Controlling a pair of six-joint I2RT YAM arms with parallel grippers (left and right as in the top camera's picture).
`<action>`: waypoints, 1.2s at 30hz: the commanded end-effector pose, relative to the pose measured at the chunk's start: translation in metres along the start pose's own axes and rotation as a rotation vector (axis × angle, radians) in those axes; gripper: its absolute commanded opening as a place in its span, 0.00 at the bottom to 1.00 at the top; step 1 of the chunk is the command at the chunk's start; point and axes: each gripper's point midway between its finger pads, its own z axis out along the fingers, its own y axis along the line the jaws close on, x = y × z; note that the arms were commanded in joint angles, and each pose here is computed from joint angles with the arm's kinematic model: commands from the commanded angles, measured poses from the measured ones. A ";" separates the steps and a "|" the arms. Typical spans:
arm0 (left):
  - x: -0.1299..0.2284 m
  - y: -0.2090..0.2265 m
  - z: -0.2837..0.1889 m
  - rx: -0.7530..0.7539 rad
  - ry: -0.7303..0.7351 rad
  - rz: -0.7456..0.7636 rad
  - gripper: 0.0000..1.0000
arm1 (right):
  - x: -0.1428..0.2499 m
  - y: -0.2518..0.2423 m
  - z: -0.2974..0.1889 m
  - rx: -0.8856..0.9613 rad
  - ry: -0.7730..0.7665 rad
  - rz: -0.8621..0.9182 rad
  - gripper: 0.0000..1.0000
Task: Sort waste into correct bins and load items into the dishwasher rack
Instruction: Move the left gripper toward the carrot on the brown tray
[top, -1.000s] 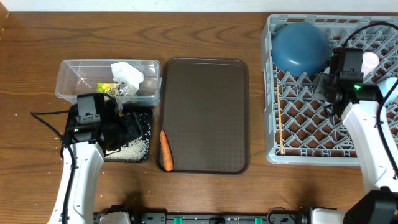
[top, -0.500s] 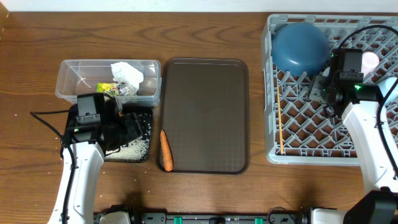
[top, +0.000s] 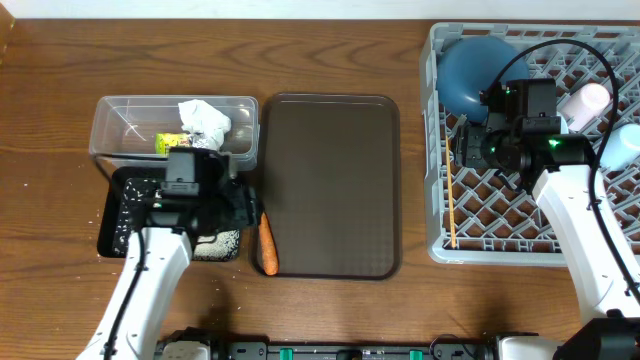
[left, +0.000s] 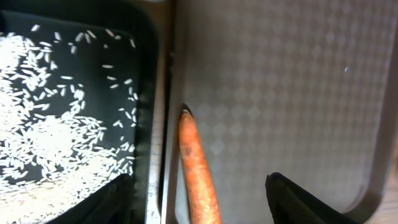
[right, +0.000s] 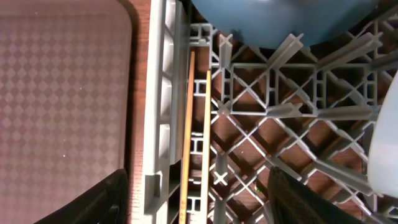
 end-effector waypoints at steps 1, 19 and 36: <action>0.005 0.003 0.002 -0.074 0.011 0.011 0.69 | 0.000 0.003 -0.006 -0.013 -0.009 -0.006 0.68; 0.062 -0.010 0.047 -0.122 0.302 0.078 0.69 | -0.002 0.003 -0.006 -0.010 -0.017 -0.007 0.69; 0.082 0.003 0.070 -0.170 0.425 0.044 0.45 | -0.002 0.002 -0.006 -0.003 -0.019 -0.007 0.69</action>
